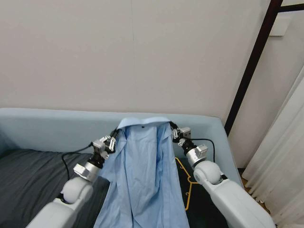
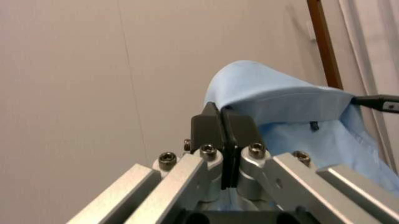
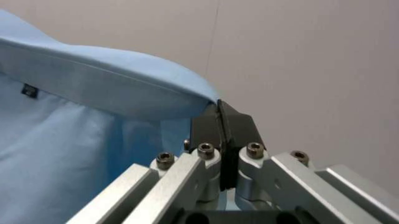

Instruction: Pick up the clothes from the sofa and hang them on the clothes hanger.

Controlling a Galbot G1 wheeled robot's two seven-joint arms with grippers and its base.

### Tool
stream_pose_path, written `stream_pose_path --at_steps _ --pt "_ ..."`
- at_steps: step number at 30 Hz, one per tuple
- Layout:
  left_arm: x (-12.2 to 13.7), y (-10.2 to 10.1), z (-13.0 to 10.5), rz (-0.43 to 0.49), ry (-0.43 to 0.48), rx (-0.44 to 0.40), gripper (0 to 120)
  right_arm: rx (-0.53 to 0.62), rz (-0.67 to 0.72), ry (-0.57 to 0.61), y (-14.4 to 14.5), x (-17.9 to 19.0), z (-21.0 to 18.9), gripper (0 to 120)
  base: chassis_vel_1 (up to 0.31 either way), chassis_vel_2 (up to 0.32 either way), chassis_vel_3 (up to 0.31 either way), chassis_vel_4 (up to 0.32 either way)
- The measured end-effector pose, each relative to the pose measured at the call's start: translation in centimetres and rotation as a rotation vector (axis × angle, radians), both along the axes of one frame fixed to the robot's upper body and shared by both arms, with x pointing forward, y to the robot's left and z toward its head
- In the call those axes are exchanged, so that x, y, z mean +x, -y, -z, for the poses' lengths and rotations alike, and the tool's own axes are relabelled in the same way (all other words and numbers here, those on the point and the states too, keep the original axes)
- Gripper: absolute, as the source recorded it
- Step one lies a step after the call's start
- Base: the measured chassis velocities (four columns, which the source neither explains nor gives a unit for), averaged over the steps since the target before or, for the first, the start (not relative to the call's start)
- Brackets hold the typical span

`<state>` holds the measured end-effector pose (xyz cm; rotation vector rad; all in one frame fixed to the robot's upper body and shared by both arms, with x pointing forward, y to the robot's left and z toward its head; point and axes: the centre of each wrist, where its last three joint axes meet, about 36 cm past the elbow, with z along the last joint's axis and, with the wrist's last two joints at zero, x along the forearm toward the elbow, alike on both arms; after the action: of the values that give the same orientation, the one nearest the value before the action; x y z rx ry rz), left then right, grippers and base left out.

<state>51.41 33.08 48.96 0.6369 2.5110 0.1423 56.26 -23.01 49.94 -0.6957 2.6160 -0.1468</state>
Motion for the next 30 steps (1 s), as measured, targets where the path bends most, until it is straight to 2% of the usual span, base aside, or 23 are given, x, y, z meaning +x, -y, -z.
stream_pose_path --at_steps 2,3,7,8,12,13,16,17,18,20,23,30 --pt "-0.2 -0.8 -3.2 0.024 0.007 0.009 0 -0.042 -0.029 0.09 1.5 -0.2 -3.6 0 0.0 0.0 0.0 0.0" --pt "-0.2 -0.8 -3.2 0.024 0.007 0.009 0 -0.042 -0.029 0.09 1.5 -0.2 -3.6 0 0.0 0.0 0.0 0.0" --pt "-2.2 -1.4 -7.8 0.071 -0.002 0.034 0 -0.104 -0.109 0.22 3.8 -1.3 -9.3 0 0.0 0.0 0.0 0.0" --pt "-2.2 -1.4 -7.8 0.071 -0.002 0.034 0 -0.104 -0.109 0.22 3.8 -1.3 -9.3 0 0.0 0.0 0.0 0.0" --pt "-4.7 -2.7 -12.9 0.133 -0.016 0.16 0 -0.178 -0.116 0.313 5.4 -2.9 -13.3 0 0.0 0.0 0.0 0.0" --pt "-4.7 -2.7 -12.9 0.133 -0.016 0.16 0 -0.178 -0.116 0.313 5.4 -2.9 -13.3 0 0.0 0.0 0.0 0.0" --pt "-5.6 -3.9 -15.6 0.206 -0.052 0.267 0 -0.2 -0.072 0.323 6.2 -3.4 -14.3 0 0.0 0.0 0.0 0.0" --pt "-5.8 -4.7 -17.3 0.26 -0.061 0.338 0 -0.206 -0.042 0.327 6.4 -3.7 -14.7 0 0.0 0.0 0.0 0.0" --pt "-5.8 -4.7 -17.3 0.26 -0.061 0.338 0 -0.206 -0.042 0.327 6.4 -3.7 -14.7 0 0.0 0.0 0.0 0.0" --pt "-5.9 -5.6 -19.0 0.317 -0.066 0.412 0 -0.194 -0.006 0.327 6.1 -4.2 -15.1 0 0.0 0.0 0.0 0.0" --pt "-5.6 -6.8 -20.2 0.359 -0.069 0.458 0 -0.176 0.025 0.328 5.9 -4.4 -15.4 0 0.0 0.0 0.0 0.0" --pt "-4.9 -8.4 -21.3 0.404 -0.067 0.437 0 -0.131 0.039 0.317 5.8 -3.8 -15.5 0 0.0 0.0 0.0 0.0"
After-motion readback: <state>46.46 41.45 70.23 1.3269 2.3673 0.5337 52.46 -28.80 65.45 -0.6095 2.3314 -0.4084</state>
